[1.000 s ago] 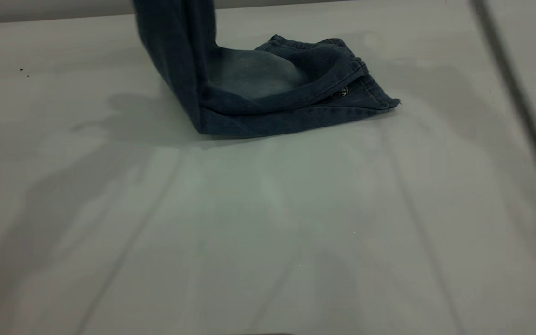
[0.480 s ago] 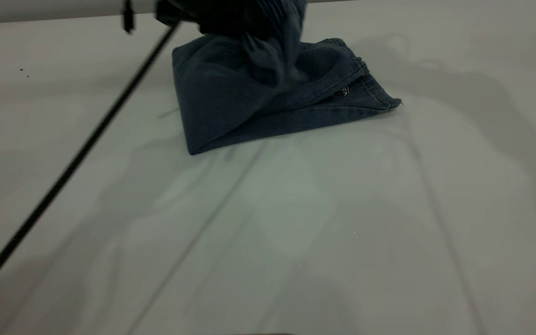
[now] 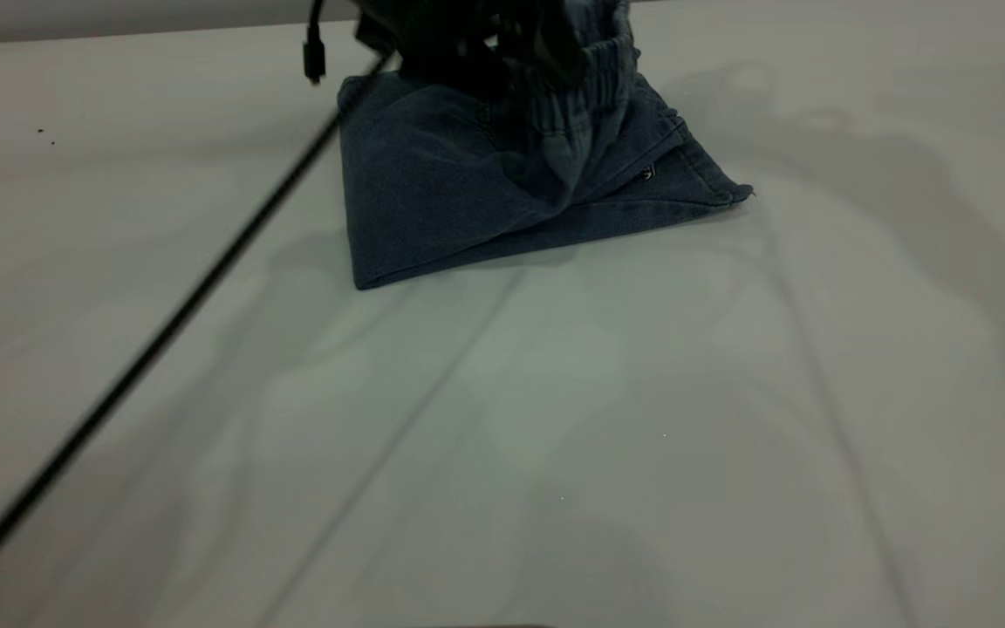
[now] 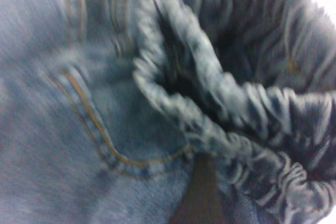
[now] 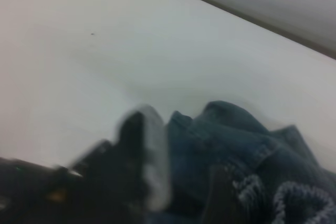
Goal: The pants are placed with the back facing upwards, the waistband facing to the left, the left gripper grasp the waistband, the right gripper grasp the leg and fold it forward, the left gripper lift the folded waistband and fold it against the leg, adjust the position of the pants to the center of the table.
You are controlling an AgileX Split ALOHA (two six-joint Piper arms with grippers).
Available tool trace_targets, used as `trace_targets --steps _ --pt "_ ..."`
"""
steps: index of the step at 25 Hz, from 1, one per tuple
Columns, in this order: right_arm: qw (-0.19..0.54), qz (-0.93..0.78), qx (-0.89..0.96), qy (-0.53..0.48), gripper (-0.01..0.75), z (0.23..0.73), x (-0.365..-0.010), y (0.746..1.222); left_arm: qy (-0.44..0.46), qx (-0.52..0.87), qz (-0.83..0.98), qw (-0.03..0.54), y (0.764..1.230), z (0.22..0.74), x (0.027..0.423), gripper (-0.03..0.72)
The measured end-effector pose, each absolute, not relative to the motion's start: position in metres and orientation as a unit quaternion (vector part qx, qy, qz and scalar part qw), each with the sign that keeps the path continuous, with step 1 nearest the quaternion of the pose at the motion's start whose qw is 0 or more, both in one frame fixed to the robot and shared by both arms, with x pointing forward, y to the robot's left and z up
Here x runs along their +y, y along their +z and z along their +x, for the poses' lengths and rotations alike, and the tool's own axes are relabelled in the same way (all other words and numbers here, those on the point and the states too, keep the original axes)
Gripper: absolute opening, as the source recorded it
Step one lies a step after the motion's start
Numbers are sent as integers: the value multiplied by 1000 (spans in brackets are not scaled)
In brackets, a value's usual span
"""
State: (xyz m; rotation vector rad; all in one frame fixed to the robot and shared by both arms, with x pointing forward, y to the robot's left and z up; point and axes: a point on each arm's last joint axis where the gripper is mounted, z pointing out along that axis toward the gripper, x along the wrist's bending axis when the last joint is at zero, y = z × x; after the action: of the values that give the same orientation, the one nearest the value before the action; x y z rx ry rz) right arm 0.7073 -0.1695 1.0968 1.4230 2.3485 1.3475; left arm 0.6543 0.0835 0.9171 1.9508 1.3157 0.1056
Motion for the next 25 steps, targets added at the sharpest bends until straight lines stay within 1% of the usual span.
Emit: trace_targets --steps 2,3,7,10,13,14,17,21,25 --pt "46 470 767 434 403 708 -173 1096 60 507 761 401 941 656 91 623" --pt "47 473 766 433 403 709 -175 1096 71 500 760 409 954 656 94 627" --pt "50 478 767 425 403 709 -179 1095 123 469 761 431 1003 653 113 607" --pt "19 485 773 410 403 704 -173 1089 162 459 746 455 1047 649 136 584" --pt "-30 496 784 371 400 699 -147 1068 190 471 714 482 1085 641 160 580" --pt "-44 502 792 346 397 697 -135 1054 189 475 707 490 1094 638 163 580" --pt "-52 510 818 259 388 692 -97 1004 180 469 701 506 1115 624 166 580" --pt "-15 517 838 171 385 682 -55 947 156 466 710 504 1117 618 164 580" --pt "45 539 831 131 384 680 -36 913 139 463 718 500 1116 616 163 580"
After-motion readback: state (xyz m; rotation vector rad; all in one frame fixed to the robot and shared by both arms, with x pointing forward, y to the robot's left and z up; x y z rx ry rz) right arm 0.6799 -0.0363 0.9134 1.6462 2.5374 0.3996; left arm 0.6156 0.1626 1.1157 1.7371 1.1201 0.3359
